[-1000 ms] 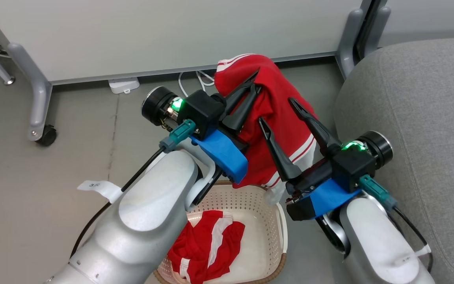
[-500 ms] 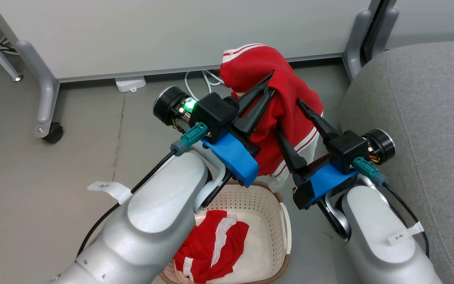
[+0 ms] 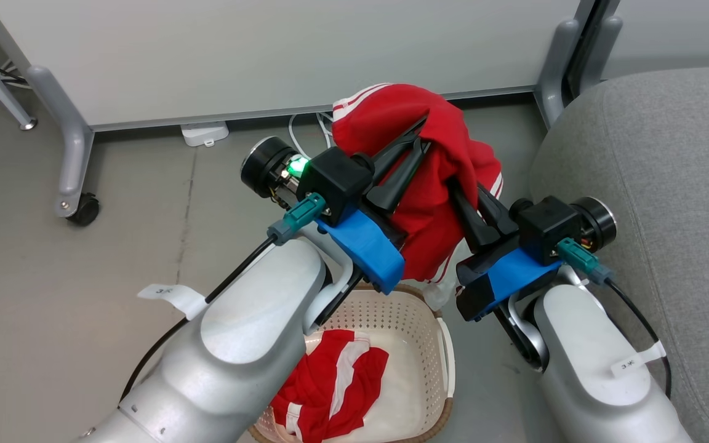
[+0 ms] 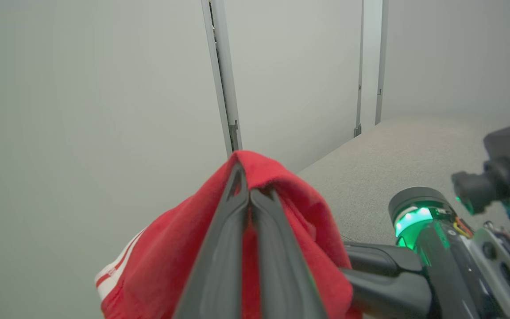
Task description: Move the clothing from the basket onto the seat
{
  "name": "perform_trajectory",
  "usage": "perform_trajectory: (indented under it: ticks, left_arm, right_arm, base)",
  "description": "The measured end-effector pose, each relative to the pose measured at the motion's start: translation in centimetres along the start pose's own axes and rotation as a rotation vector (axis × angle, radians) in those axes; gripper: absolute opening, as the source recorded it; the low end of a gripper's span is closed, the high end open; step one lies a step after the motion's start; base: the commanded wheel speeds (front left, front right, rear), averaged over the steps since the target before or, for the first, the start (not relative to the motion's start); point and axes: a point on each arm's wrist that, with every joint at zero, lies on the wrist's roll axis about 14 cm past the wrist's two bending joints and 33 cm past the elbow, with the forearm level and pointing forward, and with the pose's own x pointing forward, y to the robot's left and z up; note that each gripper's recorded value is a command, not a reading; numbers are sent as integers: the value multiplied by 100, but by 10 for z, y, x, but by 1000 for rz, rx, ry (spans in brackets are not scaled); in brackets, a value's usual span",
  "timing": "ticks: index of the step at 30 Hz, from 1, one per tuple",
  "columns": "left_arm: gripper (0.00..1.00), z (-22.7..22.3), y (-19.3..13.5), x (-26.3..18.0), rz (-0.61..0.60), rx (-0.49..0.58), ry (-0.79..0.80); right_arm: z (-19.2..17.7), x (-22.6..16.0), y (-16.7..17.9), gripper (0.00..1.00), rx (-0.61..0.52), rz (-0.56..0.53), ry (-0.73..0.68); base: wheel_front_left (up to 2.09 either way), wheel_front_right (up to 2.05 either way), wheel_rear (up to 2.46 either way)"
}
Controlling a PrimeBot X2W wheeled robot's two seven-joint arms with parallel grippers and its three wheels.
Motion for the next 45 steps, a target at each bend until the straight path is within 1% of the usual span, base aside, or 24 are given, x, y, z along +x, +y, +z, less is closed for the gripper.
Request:
perform_trajectory:
  ticks: [7,8,9,21,30,36,41,45]
  left_arm:
    - [0,-4,-2,-1,-1,2,10]
    - [31,-3,-1,-1,2,1,10]
    - [100,-4,-1,-1,5,-7,12]
    - [100,-17,2,-6,21,-19,38]
    - [100,-28,8,-13,39,-14,53]
    - [100,-37,-3,-8,9,-35,59]
    - [100,-43,-19,3,-47,-50,62]
    - [100,-50,-38,14,-108,-64,66]
  right_arm:
    - [5,-1,-1,0,21,-8,-17]
    - [6,-1,-2,0,23,-11,-19]
    - [6,-2,-3,0,25,-13,-21]
    - [8,0,-12,0,43,-43,-35]
    - [13,-7,-45,0,41,-143,-58]
    - [14,-22,-72,0,42,-227,-66]
    - [14,-40,-93,0,34,-294,-66]
    - [14,-58,-110,0,20,-352,-63]
  base:
    - [0,0,0]
    - [0,0,0]
    - [0,0,0]
    - [0,0,0]
    - [0,0,0]
    - [0,0,0]
    - [0,0,0]
    - [0,0,0]
